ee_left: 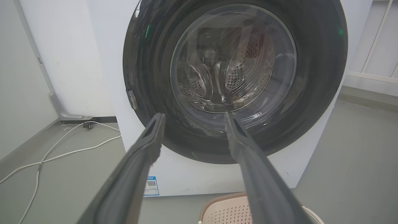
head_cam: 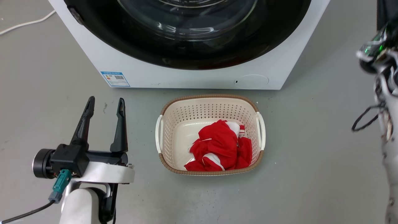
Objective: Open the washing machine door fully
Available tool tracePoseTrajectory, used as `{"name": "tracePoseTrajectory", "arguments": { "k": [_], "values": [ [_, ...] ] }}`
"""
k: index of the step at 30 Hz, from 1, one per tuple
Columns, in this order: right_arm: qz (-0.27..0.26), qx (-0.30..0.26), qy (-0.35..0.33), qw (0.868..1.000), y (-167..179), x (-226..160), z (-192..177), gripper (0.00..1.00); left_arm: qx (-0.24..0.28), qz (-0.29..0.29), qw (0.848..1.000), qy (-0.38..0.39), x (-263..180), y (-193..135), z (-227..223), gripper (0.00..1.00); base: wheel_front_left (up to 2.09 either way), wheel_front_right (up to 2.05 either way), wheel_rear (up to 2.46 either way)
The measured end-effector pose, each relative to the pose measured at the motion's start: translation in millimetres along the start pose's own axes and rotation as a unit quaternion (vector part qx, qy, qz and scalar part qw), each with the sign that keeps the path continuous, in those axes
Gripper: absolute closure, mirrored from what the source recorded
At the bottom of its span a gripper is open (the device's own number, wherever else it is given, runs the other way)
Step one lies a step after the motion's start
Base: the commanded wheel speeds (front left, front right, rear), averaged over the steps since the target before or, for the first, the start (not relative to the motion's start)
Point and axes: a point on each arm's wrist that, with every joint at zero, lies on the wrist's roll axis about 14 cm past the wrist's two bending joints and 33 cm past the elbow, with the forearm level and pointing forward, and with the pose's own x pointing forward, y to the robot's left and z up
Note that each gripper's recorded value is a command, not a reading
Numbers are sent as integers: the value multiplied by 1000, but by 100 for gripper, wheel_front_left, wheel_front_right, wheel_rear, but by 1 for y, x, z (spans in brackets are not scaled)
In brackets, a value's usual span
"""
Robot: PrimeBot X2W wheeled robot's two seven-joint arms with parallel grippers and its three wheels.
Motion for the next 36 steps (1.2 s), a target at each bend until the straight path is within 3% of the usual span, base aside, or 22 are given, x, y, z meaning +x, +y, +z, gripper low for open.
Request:
{"name": "tracePoseTrajectory", "arguments": {
  "k": [8, 18, 28, 36],
  "values": [
    [-11, -86, 98, 991, 11, 63, -21, 100, 2, -4, 1000, -1, 15, 1, -6, 0, 0, 0, 0],
    [-54, -172, 214, 960, -3, 101, -67, 100, 2, -2, 1000, 5, 25, 5, -19, 0, 0, 0, 0],
    [-88, -202, 262, 940, -24, 109, -87, 100, -1, -3, 1000, 13, 30, 6, -29, 0, 0, 0, 0],
    [-90, -179, 320, 926, -19, 101, -108, 100, -5, -4, 1000, 8, 31, 5, -26, 0, 0, 0, 0]
  ]
}}
